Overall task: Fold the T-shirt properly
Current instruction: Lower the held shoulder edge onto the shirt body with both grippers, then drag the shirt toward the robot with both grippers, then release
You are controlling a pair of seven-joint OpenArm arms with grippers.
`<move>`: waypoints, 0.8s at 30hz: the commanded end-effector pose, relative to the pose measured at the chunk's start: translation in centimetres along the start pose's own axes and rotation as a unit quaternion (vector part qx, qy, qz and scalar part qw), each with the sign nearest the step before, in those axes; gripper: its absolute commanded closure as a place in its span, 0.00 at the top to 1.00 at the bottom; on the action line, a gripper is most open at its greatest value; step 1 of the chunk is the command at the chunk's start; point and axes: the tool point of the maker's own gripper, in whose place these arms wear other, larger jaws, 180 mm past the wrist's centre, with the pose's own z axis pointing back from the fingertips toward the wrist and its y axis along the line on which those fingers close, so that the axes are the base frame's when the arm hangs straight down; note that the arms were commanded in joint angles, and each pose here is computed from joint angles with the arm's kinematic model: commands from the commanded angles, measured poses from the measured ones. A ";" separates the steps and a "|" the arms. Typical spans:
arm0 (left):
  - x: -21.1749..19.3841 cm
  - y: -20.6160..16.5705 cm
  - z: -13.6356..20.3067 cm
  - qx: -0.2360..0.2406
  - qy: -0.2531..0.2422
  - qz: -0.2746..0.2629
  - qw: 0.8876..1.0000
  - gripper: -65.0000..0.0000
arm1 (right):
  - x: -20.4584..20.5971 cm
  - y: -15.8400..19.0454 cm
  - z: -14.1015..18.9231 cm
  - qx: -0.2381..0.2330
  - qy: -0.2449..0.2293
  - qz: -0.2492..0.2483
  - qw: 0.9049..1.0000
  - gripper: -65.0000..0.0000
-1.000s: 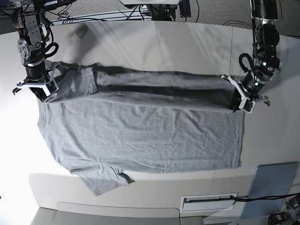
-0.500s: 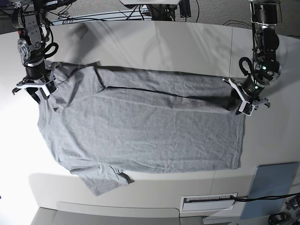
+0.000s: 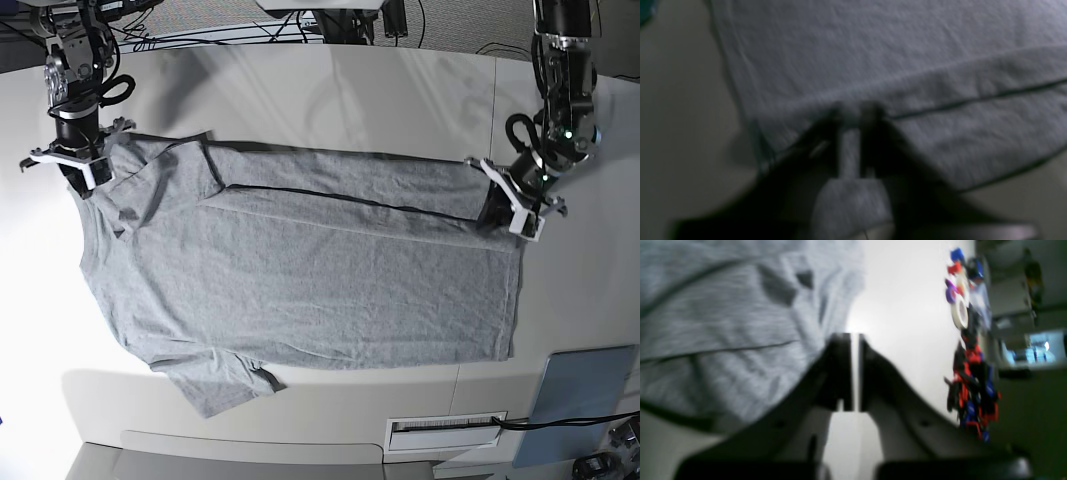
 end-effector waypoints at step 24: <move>-7.6 1.8 -0.1 0.047 0.058 0.101 0.992 0.00 | -6.6 5.2 -3.5 0.076 0.121 -0.080 0.987 0.00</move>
